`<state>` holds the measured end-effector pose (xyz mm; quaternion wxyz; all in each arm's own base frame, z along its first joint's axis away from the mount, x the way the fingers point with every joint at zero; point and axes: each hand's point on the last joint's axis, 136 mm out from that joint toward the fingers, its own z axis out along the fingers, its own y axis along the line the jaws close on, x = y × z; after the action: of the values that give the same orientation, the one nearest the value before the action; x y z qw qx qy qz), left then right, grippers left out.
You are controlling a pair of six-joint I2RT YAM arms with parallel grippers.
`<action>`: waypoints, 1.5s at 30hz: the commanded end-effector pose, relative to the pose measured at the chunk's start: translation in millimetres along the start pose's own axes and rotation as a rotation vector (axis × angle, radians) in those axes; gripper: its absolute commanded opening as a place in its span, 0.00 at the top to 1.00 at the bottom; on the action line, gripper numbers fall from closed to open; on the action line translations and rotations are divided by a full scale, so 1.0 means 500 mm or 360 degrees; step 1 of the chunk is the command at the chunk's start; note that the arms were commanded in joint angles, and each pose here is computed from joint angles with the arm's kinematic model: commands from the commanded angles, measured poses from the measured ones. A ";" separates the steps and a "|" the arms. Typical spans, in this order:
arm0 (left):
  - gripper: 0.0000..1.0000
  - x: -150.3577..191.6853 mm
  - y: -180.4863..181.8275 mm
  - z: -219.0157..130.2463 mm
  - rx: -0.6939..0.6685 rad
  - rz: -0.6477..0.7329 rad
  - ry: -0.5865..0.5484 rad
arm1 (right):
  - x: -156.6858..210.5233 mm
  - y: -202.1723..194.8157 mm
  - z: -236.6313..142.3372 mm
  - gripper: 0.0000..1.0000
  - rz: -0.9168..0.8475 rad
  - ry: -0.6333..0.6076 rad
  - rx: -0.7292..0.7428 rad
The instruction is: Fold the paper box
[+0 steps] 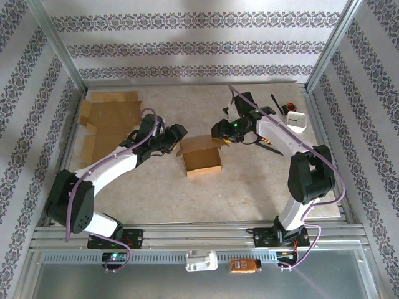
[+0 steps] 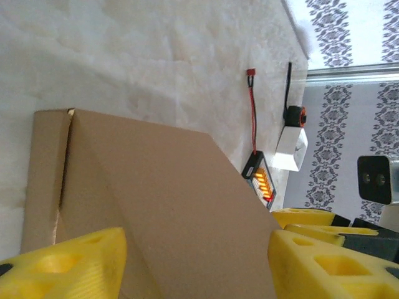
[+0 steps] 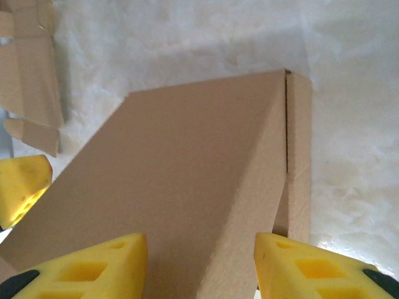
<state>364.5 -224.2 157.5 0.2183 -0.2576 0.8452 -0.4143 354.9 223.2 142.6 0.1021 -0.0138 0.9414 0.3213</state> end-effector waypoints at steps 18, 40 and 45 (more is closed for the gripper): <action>0.57 0.091 0.057 0.059 -0.0053 -0.0148 0.0088 | 0.032 -0.026 0.050 0.61 -0.0081 -0.0151 0.0213; 0.39 0.085 0.101 0.035 -0.0335 0.0160 0.0037 | 0.055 -0.080 0.021 0.35 -0.0152 -0.0212 0.0392; 0.40 0.117 0.143 0.067 -0.0420 0.0176 0.0150 | 0.097 -0.122 0.084 0.40 -0.0123 -0.0070 0.0421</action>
<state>327.0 -232.9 75.8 0.1778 -0.2429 0.9058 -0.2983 331.5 199.3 82.6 0.1655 -0.0252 0.9678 0.1879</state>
